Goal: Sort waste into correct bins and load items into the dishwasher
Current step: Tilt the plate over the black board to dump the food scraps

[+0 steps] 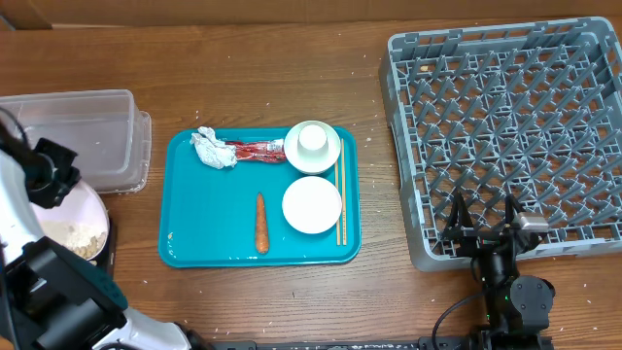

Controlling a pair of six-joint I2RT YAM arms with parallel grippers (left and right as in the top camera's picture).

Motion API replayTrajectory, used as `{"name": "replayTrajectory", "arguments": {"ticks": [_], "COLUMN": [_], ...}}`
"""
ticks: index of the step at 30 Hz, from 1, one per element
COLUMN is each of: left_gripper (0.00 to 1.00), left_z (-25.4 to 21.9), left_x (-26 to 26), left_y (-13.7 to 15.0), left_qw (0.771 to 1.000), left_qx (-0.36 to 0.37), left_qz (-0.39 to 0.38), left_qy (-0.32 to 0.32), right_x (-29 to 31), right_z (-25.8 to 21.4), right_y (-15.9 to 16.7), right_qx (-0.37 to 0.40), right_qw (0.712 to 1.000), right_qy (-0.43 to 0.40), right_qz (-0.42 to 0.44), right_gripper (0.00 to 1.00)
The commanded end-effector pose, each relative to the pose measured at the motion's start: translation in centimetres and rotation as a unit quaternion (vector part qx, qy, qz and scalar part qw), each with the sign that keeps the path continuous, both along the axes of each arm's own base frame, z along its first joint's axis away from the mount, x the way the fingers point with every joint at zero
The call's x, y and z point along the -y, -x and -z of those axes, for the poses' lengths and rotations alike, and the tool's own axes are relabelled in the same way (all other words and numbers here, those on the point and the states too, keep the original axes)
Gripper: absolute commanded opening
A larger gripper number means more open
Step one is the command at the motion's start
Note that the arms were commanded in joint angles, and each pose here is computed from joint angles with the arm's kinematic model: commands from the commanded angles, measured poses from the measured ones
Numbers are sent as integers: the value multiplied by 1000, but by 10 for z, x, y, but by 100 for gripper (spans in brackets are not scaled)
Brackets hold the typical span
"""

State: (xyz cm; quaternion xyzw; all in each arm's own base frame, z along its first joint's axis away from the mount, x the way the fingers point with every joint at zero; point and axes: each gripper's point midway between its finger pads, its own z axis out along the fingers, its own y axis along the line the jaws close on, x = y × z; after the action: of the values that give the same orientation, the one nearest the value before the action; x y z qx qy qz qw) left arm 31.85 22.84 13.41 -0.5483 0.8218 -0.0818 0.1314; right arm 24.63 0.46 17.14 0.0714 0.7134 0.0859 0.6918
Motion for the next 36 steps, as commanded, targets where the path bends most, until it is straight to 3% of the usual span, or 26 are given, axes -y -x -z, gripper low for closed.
{"name": "replayTrajectory", "arguments": {"ticks": [1,9,18,22,33,36], "left_gripper": [4,4,4,4,4,4], "left_z": [-24,-39,-58,-83,-81,-90], "left_x": [-14,-46,-56,-51,-77,-78], "left_y": [9,45,39,28,73,69], "left_qw": [997,977,960,937,924,919], "left_qx": [62,142,221,301,298,328], "left_qz": [-34,-109,-101,-63,-150,-125], "left_qy": [39,117,138,166,184,178], "right_x": [-2,-2,-2,-2,-2,-2], "right_z": [2,2,2,2,2,2], "right_y": [0,0,0,0,0,0], "right_qx": [2,2,2,2,2,2], "right_qw": [1000,1000,1000,1000,1000,1000], "right_qy": [2,2,2,2,2,2], "right_qz": [-5,-5,-5,-5,-5,-5], "right_gripper": [100,100,100,100,100,100]}}
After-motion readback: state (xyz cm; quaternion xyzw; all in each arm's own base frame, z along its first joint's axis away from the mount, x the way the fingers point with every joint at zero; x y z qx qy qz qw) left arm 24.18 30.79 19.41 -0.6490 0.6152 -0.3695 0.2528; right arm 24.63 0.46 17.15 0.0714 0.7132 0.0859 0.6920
